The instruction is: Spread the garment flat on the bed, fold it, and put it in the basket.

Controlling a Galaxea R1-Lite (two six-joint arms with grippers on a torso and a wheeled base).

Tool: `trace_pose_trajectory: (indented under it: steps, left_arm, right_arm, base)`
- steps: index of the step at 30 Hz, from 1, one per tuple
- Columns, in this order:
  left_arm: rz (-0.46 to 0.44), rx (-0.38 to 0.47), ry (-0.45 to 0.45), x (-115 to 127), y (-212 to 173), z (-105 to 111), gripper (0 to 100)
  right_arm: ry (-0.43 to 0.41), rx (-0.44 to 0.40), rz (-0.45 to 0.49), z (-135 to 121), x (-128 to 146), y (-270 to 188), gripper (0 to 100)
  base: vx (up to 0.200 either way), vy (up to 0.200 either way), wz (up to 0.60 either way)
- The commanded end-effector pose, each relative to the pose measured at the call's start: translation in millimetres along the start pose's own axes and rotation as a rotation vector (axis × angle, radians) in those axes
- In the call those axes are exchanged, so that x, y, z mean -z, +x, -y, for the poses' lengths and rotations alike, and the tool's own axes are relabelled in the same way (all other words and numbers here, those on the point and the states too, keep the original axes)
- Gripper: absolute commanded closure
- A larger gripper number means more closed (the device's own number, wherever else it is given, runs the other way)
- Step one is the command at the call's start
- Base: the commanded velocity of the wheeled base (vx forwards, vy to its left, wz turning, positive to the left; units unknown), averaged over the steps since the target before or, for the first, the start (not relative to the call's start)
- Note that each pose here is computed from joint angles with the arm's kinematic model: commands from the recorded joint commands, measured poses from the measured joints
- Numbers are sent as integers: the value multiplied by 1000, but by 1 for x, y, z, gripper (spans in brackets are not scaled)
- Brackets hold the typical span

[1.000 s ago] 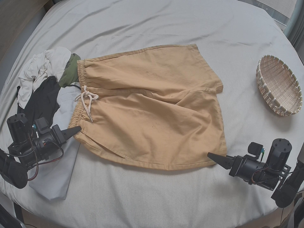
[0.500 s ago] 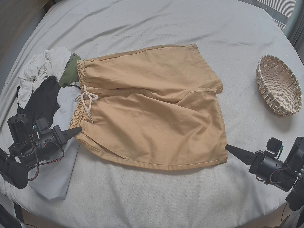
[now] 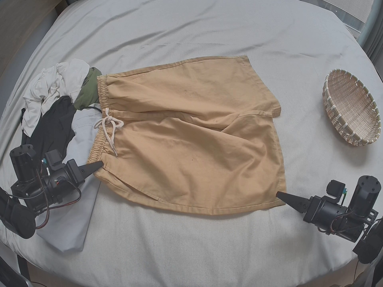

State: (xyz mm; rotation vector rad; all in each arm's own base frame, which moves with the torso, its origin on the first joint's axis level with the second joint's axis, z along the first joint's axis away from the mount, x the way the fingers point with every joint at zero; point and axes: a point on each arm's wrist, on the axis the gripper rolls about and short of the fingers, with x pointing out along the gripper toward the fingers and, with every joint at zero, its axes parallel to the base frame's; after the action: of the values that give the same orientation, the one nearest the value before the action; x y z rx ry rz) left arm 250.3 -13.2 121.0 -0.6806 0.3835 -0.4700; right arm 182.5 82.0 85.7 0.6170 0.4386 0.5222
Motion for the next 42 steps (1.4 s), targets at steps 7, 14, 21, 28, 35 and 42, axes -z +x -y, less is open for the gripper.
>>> trace_pose_trajectory:
  steps: [7, 14, 21, 28, 35, 42]
  left_arm:
    - [1, 2, 1, 0, -1, 1, 100]
    - [2, 2, 1, 0, -1, 1, 100]
    - [-1, 0, -1, 0, 0, 0, 100]
    - [-8, -6, -7, 3, -1, -1, 100]
    - [-82, 23, -20, 21, 0, 8, 100]
    - [-162, 17, -44, 42, -2, 9, 100]
  right_arm:
    - [22, 51, -86, 15, 16, 22, 0]
    - [13, 25, -73, 12, 13, 29, 100]
    - [16, 36, -65, 13, 12, 25, 100]
    - [10, 28, -17, 8, 4, 5, 100]
    - [-52, -17, 50, -12, -9, -29, 100]
    - [-69, 84, 1, -6, -7, -52, 100]
  base:
    - [0, 0, 0]
    - [0, 0, 0]
    - [0, 0, 0]
    - [0, 0, 0]
    - [0, 0, 0]
    - [0, 0, 0]
